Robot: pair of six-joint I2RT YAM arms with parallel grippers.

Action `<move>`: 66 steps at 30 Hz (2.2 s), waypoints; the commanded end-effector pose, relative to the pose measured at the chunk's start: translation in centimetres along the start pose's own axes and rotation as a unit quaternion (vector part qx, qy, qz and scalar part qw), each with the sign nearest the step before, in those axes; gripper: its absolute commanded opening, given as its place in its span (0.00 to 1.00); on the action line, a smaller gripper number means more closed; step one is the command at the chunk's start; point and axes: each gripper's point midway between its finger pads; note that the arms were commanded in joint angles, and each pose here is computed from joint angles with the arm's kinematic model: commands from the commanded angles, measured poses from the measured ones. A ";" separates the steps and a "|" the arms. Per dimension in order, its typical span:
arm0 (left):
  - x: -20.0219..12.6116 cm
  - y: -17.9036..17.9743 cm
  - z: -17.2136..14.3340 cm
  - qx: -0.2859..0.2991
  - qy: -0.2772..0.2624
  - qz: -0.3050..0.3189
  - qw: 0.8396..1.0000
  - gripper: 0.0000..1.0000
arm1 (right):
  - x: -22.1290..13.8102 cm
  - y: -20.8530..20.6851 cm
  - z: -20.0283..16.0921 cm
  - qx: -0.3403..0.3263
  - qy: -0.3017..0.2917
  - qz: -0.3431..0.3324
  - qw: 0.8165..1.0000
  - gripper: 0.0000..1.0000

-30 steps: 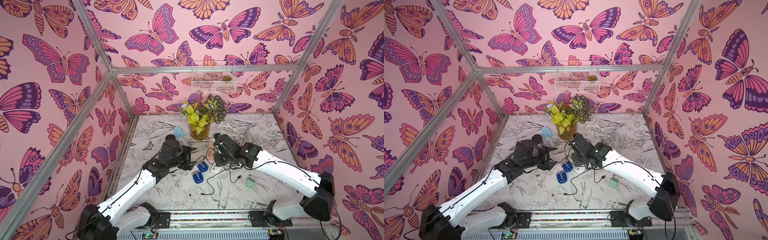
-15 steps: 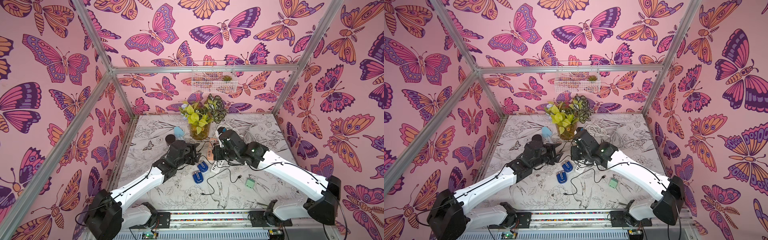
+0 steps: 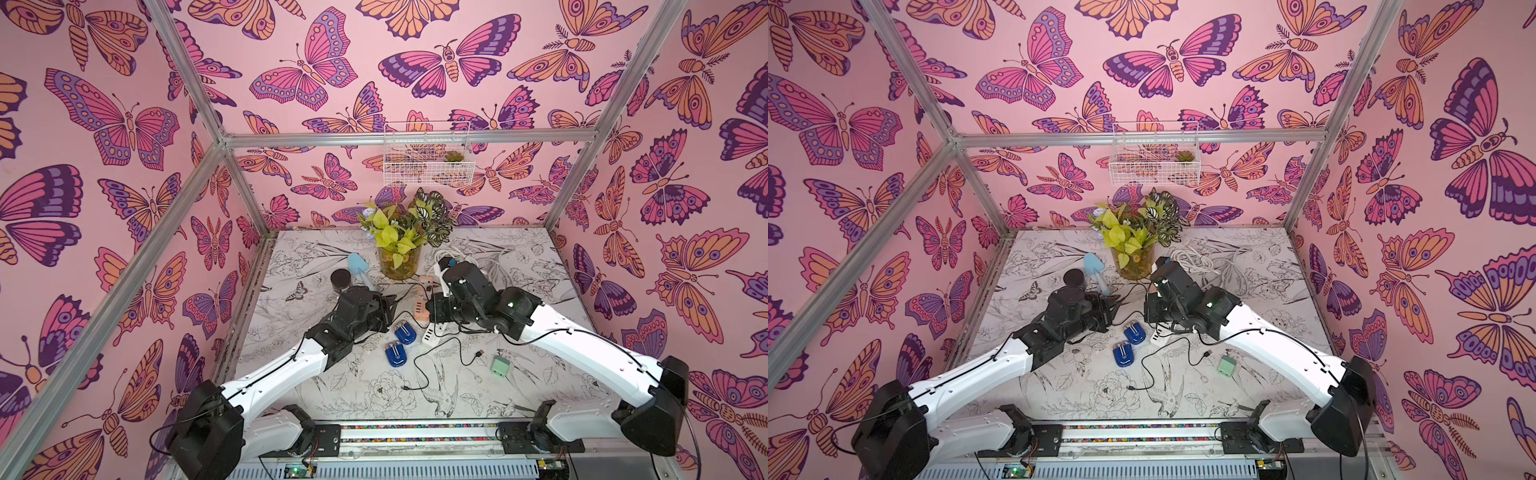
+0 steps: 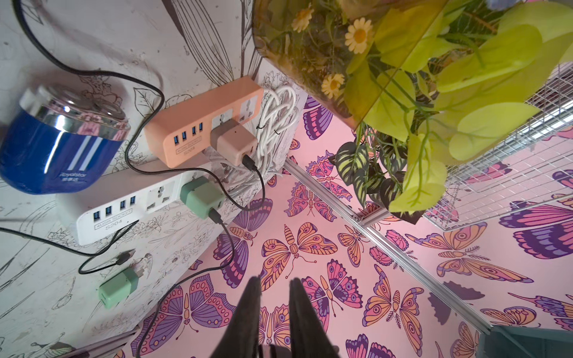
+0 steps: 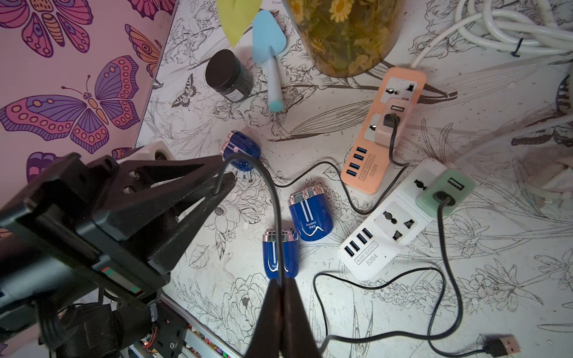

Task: Charge the electric shaver
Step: Pick up the charging cable from the center of the board.

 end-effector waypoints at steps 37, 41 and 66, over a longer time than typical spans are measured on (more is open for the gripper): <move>2.4 -10.4 -5.6 0.120 0.168 -0.112 0.972 0.00 | -6.0 4.8 7.8 0.323 -0.014 0.290 0.901 0.55; 2.0 -10.9 -6.2 0.147 0.168 -0.111 0.968 0.00 | -5.0 5.3 9.9 0.382 -0.013 0.329 0.864 0.56; 1.8 -10.5 -6.8 0.170 0.176 -0.095 0.965 0.00 | -0.8 2.2 10.7 0.454 -0.012 0.281 0.846 0.22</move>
Point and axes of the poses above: each gripper's point midway between its finger pads, its own x axis out along the fingers, its own y axis along the line the jaws close on, z = x × y, and after that the axes turned 4 degrees about -x, right-handed
